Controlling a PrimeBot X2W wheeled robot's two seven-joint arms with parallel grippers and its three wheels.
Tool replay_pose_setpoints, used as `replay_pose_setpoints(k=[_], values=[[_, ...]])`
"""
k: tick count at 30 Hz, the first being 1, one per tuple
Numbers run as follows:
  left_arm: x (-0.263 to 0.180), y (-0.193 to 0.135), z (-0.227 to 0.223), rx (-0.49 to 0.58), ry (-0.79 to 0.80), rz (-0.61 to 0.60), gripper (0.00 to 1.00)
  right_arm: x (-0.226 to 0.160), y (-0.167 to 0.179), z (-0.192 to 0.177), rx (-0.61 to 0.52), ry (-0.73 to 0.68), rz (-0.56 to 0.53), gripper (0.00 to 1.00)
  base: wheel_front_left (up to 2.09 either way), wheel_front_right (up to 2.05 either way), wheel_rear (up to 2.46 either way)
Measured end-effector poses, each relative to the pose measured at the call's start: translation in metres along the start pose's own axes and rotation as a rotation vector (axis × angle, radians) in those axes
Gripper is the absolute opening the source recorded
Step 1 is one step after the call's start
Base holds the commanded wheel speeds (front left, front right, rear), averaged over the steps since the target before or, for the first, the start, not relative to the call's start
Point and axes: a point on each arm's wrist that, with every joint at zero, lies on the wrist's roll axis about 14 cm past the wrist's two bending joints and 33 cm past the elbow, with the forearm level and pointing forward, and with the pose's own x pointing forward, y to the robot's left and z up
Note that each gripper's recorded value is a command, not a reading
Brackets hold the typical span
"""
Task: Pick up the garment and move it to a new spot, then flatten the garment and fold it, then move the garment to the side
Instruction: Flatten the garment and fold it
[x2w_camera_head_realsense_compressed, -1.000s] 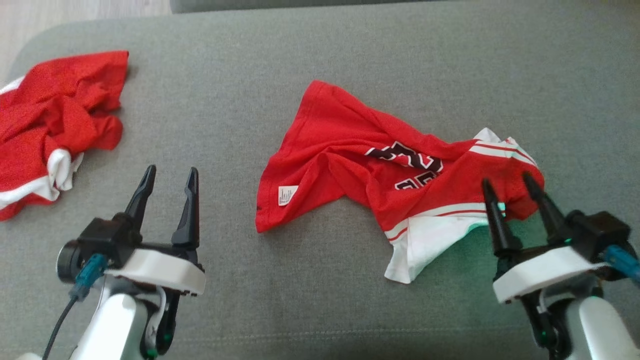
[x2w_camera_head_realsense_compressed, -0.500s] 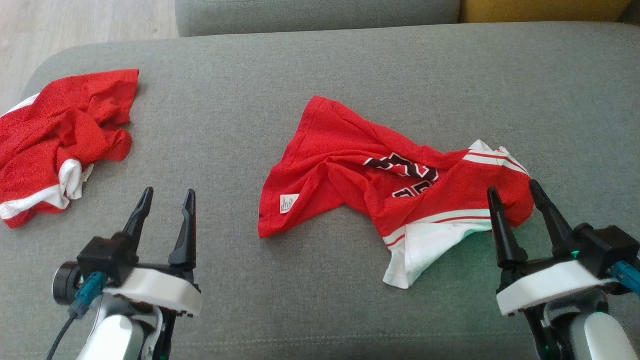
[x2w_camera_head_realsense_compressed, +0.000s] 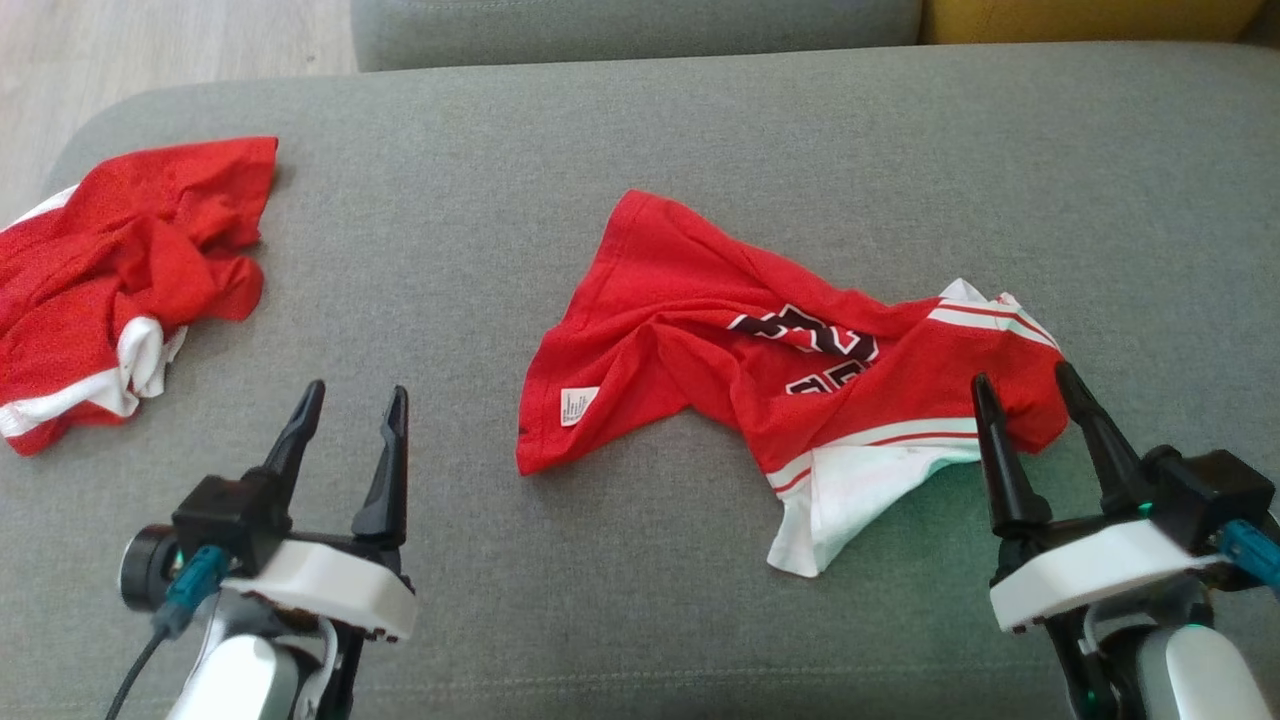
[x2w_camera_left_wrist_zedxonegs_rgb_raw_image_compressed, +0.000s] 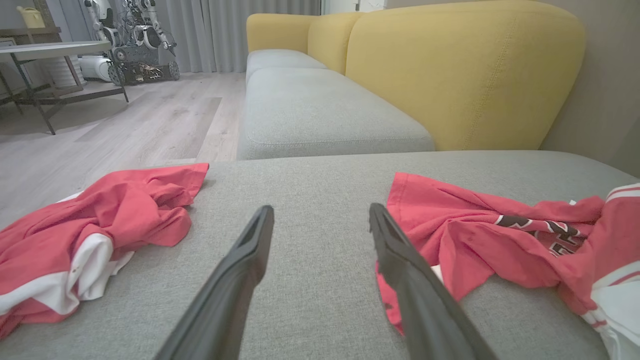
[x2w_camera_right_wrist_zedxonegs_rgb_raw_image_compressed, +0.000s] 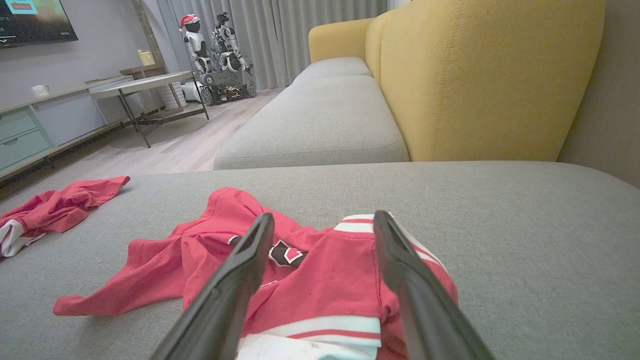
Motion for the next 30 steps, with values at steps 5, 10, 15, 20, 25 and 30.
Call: replay_pose_setpoints(k=[5,10,15,20,25,30], values=[[0.003,-0.008,-0.006,-0.027,0.032,-0.028,1.00,0.001,-0.001,-0.003,0.002,0.008,-0.003,1.00,0.00,0.00,0.00],[0.030,-0.041,-0.017,-0.067,0.101,-0.154,1.00,0.005,-0.002,-0.008,-0.001,0.025,-0.003,1.00,0.00,0.00,0.00],[0.065,-0.065,-0.039,-0.096,0.215,-0.246,1.00,0.009,-0.004,-0.014,0.002,0.044,-0.009,1.00,0.00,0.00,0.00],[0.075,-0.071,-0.090,-0.118,0.404,-0.270,1.00,0.014,-0.009,-0.015,0.001,0.045,-0.021,1.00,0.00,0.00,0.00],[0.080,-0.077,-0.120,-0.145,0.517,-0.290,0.98,0.013,-0.019,-0.023,0.004,0.071,-0.051,1.00,0.00,0.00,0.00],[0.091,-0.087,-0.120,-0.182,0.515,-0.309,0.00,0.013,-0.025,-0.024,0.007,0.074,-0.072,1.00,0.00,0.00,0.00]])
